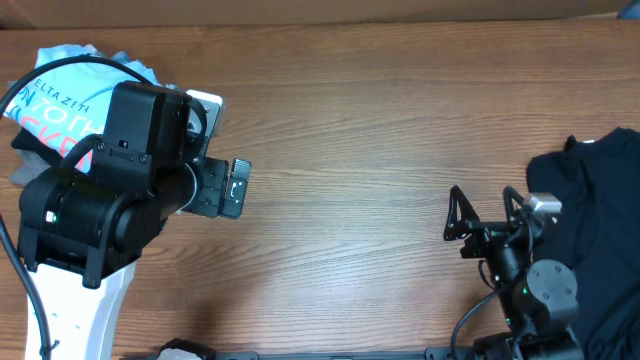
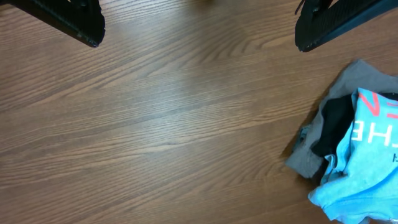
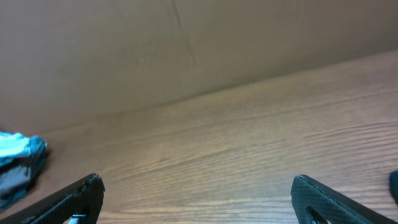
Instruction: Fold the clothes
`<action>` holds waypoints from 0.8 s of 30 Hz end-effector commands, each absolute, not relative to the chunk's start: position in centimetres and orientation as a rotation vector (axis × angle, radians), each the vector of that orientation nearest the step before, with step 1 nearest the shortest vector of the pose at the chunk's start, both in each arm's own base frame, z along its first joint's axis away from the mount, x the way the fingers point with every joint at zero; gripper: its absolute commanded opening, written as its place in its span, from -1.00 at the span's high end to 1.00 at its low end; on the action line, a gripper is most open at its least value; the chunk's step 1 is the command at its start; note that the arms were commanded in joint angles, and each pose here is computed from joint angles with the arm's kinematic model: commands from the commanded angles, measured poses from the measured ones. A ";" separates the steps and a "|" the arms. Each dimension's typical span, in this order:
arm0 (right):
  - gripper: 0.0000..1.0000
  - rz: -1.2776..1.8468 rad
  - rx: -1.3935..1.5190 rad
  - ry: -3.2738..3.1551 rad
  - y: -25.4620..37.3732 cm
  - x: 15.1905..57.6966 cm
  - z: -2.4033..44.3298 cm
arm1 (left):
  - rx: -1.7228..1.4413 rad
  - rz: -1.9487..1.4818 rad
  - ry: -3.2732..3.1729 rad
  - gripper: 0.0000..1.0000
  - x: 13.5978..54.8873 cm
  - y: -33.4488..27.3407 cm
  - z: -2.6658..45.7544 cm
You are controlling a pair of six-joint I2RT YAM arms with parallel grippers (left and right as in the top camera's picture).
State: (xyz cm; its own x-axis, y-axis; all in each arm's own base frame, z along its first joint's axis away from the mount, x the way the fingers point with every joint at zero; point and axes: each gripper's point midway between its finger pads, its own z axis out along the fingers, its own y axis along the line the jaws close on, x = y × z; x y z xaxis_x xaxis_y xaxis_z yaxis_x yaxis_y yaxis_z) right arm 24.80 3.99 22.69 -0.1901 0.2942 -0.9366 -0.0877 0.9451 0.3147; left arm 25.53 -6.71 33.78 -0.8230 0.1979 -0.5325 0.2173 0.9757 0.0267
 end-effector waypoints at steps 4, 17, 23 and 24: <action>-1.00 0.376 0.142 1.665 3.8 24.1 21.7 | 0.261 -0.043 2.555 -1.00 25.8 -6.6 34.1; -1.00 0.388 0.133 1.540 3.6 23.8 20.5 | 0.261 -0.042 2.556 -1.00 25.8 -6.6 34.1; -1.00 0.389 0.131 1.557 3.7 24.4 18.1 | 0.261 -0.042 2.556 -1.00 25.8 -6.6 34.1; -1.00 0.395 0.126 1.559 3.9 24.3 18.1 | 0.261 -0.042 2.556 -1.00 25.8 -6.6 34.1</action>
State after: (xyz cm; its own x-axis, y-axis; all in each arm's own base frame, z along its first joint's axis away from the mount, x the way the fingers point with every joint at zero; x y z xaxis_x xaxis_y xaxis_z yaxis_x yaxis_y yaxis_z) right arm 24.34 3.78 18.33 -0.0357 0.3234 -0.9456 -0.1602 0.9321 0.3248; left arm 25.53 -6.72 33.78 -0.8230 0.1979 -0.5325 0.2175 0.9757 0.0264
